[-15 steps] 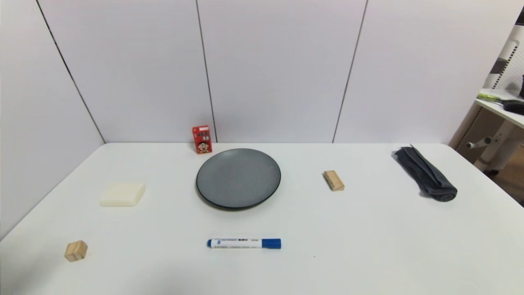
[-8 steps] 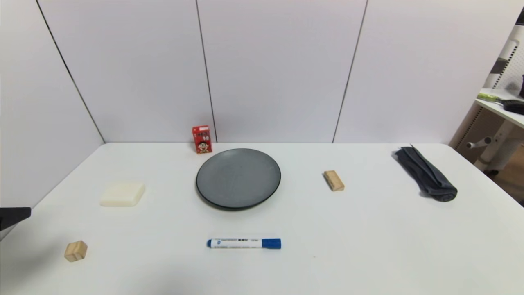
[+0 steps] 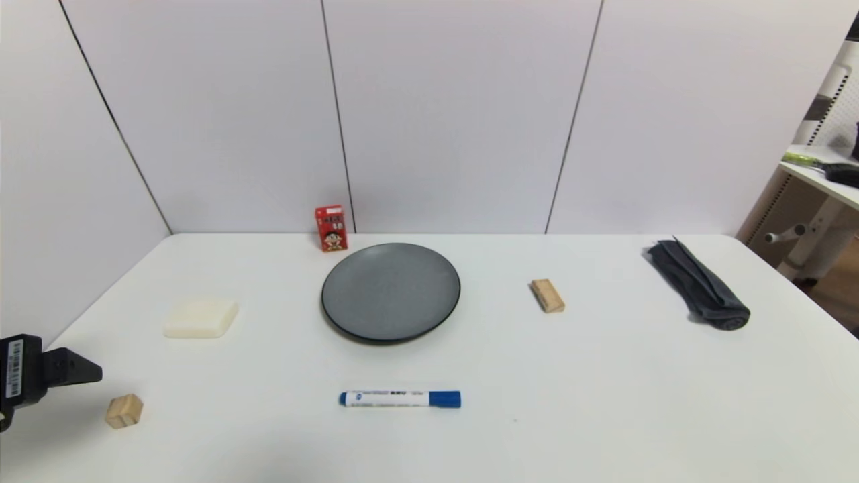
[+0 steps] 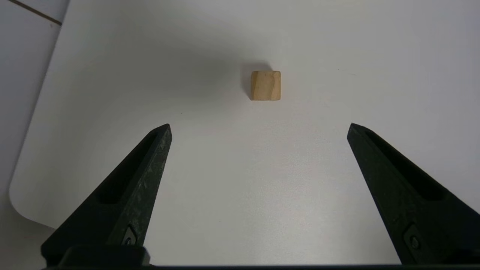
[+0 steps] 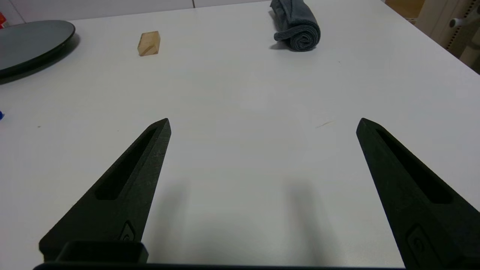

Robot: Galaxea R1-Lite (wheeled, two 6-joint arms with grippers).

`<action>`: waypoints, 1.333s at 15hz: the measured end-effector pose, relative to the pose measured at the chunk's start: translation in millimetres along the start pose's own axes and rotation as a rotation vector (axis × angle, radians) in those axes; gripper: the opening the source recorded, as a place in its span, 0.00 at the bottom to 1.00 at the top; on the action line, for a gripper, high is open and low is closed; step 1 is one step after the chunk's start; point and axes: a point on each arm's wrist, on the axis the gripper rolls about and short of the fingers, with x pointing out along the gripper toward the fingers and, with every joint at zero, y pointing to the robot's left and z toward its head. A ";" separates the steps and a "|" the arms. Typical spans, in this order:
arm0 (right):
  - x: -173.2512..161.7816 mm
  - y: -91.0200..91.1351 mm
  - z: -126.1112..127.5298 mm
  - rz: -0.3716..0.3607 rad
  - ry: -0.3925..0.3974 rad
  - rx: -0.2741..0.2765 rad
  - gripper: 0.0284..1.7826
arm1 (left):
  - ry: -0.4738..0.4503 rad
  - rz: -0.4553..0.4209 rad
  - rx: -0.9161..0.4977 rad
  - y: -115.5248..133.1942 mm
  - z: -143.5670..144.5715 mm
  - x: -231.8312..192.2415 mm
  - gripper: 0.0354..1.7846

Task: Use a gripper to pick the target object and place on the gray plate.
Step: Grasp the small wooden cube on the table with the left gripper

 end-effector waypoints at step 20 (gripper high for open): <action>0.0 0.0 0.0 0.000 0.000 0.000 0.96 | 0.227 0.064 -0.058 -11.6 19.9 104.1 0.94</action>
